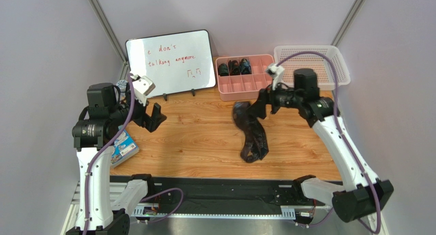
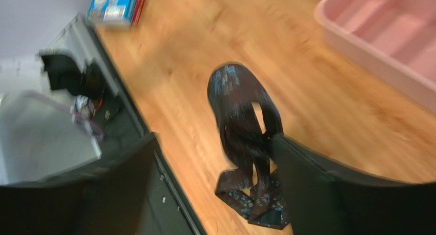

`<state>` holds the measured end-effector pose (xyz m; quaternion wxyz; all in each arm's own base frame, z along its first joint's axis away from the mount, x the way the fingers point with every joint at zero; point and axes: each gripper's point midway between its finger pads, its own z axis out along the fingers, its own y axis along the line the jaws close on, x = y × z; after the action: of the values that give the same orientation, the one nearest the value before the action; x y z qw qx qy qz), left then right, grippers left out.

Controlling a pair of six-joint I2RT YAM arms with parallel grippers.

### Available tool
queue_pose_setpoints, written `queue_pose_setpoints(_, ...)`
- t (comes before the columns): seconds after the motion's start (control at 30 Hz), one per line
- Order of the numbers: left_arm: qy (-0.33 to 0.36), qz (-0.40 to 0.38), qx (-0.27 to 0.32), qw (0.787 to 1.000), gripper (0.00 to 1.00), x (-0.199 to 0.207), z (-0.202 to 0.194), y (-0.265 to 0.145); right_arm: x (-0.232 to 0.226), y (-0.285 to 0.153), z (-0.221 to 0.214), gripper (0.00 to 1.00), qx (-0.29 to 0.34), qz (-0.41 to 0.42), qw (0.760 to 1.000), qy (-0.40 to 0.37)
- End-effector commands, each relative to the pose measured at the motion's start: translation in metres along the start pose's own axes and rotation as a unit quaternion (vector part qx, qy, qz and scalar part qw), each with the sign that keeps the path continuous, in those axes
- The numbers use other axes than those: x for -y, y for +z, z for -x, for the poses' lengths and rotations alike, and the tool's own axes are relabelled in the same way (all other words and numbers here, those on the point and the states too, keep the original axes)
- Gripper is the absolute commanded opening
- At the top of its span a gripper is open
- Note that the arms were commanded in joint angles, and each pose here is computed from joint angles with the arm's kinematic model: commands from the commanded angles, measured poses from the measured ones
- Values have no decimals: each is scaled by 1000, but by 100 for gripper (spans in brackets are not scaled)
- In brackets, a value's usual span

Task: Roll the ties
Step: Place the tie at the center of the board, then flatten out the tie at the center of the board.

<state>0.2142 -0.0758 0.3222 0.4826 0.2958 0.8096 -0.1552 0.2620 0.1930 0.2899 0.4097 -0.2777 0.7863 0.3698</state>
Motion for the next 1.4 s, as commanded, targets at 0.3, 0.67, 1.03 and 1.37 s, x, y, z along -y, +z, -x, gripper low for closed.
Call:
queue_pose_setpoints(0.3, 195, -272, -33, 942, 94, 102, -51, 50, 60, -35, -120, 98, -252, -9, 967, 41)
queue_pose_setpoints(0.67, 320, -395, 14, 861, 91, 149, -68, 63, 58, 51, -147, 100, -267, -44, 961, -51)
queue_pose_setpoints(1.03, 458, -458, 17, 762, 89, 220, -113, 91, 57, 120, -191, 97, -355, -20, 932, -70)
queue_pose_setpoints(1.37, 497, -498, -3, 711, 79, 299, -134, 156, 54, 126, -222, 7, -405, 18, 914, -10)
